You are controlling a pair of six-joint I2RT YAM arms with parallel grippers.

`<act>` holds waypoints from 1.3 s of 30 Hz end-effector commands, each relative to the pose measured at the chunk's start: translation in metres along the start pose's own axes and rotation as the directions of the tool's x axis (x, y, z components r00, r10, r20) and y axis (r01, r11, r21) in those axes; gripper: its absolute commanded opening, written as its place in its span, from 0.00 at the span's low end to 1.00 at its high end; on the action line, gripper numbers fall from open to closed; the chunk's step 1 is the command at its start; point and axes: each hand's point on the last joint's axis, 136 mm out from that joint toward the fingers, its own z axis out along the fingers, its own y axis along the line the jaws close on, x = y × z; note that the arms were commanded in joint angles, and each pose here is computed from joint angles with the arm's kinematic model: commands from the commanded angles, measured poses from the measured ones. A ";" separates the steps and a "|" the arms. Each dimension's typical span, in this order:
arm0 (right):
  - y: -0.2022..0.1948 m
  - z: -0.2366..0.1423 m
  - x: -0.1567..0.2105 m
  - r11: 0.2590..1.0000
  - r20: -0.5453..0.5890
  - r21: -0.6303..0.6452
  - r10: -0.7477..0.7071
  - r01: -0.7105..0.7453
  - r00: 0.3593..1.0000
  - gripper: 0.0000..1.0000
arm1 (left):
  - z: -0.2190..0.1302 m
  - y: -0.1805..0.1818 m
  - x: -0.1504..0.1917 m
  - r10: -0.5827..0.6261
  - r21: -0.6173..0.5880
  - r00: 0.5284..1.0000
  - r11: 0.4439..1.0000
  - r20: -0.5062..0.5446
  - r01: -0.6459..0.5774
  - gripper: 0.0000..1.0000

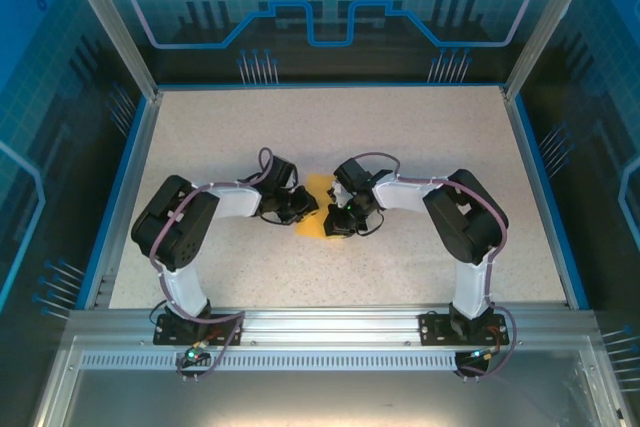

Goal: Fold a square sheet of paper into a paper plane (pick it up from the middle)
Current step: Fold the triangle a second time at the center of the table.

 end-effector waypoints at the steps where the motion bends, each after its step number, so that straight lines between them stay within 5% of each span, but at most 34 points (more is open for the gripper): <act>1: -0.069 0.014 0.054 0.960 -0.156 0.262 0.145 -0.101 0.977 0.10 | -0.004 0.031 -0.046 0.025 -0.090 0.992 0.996 0.120 -0.014 0.18; 11: -0.069 0.013 0.053 0.956 -0.151 0.274 0.146 -0.100 0.978 0.10 | -0.020 0.015 -0.079 0.068 -0.041 0.984 0.997 0.164 -0.062 0.19; 20: -0.061 0.009 0.047 0.963 -0.133 0.248 0.137 -0.101 0.982 0.10 | -0.049 -0.034 -0.036 0.101 0.203 0.990 0.972 0.102 -0.120 0.20; 25: -0.053 0.007 0.042 0.971 -0.118 0.220 0.121 -0.092 0.986 0.10 | -0.028 -0.026 -0.010 0.105 0.174 0.994 0.979 0.034 -0.110 0.17; 39: -0.044 0.003 0.035 0.978 -0.103 0.197 0.097 -0.075 0.990 0.10 | -0.003 0.012 -0.013 0.064 0.032 0.998 0.997 0.013 -0.064 0.08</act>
